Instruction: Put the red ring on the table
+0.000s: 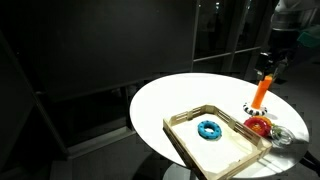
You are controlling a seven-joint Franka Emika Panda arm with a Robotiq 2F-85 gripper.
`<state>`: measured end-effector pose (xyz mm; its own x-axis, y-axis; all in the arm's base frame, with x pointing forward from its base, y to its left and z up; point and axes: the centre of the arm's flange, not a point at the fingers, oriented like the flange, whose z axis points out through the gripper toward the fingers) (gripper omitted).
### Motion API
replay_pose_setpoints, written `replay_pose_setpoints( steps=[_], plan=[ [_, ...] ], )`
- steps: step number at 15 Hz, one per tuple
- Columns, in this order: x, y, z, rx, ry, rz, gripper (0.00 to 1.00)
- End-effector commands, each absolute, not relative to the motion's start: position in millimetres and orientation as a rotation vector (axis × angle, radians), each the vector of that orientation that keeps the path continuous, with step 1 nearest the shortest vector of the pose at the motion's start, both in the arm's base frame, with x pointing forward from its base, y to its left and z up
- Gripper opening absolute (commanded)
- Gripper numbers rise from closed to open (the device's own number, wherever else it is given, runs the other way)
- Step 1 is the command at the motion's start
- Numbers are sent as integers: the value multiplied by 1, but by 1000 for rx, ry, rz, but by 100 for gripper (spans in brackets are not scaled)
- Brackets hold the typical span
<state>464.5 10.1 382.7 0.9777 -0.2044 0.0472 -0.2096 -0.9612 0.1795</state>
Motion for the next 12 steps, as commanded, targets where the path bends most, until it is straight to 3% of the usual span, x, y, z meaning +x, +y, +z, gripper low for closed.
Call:
replay_pose_setpoints(
  steps=[1, 12],
  plan=[
    [470, 1, 358, 2914, -333, -44, 100],
    [446, -24, 256, 2890, -314, -345, 100]
  ],
)
